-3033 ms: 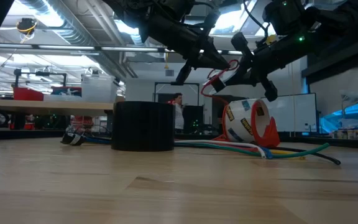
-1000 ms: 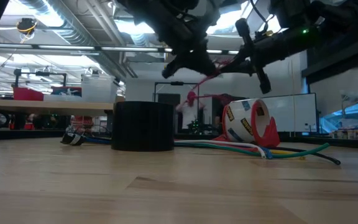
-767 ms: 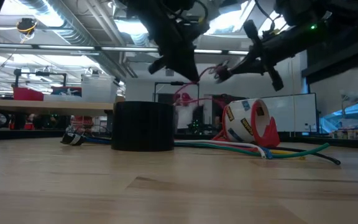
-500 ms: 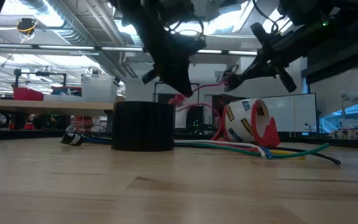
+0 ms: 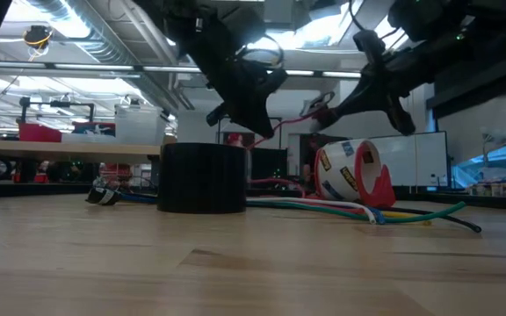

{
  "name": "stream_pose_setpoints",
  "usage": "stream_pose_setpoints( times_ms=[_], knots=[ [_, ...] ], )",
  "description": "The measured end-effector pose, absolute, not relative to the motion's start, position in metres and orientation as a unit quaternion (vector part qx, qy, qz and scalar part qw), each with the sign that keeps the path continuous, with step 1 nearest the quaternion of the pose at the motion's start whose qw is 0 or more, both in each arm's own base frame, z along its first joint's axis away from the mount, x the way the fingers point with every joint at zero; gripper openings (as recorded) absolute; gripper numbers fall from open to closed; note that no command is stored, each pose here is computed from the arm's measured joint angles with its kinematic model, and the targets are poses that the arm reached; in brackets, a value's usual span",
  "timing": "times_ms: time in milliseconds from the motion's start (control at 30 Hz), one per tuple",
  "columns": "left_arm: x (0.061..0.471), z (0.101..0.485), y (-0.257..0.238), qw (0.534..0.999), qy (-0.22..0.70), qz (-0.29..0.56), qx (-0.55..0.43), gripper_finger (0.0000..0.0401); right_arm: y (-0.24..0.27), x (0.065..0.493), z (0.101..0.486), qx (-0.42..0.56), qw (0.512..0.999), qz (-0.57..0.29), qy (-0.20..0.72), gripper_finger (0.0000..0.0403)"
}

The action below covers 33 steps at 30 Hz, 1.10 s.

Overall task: Coil cords
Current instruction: Coil the red wire on the black spool

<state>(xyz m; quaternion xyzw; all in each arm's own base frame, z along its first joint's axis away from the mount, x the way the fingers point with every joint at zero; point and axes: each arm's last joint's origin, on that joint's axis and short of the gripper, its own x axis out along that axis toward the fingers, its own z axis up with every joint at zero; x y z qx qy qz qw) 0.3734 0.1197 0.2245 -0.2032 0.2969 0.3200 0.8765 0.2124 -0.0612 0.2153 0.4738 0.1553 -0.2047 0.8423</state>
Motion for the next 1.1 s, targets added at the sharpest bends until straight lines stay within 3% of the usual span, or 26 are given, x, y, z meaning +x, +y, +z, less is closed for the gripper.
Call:
stream_pose_setpoints(
  times_ms=[333, 767, 1100],
  knots=[
    [0.375, 0.235, 0.143, 0.896, 0.228, 0.304, -0.230, 0.0001, -0.063, 0.224, 0.194, 0.482, 0.828, -0.203, 0.203, 0.0005],
    [0.373, 0.230, 0.137, 0.895, 0.268, 0.292, -0.205, 0.0004, -0.068, 0.237, 0.190, 0.486, 0.833, -0.202, 0.168, 0.0005],
    [0.371, 0.230, 0.142, 0.902, 0.280, 0.264, -0.194, 0.0072, -0.068, 0.237, 0.190, 0.486, 0.834, -0.203, 0.166, 0.0005]
  ],
)
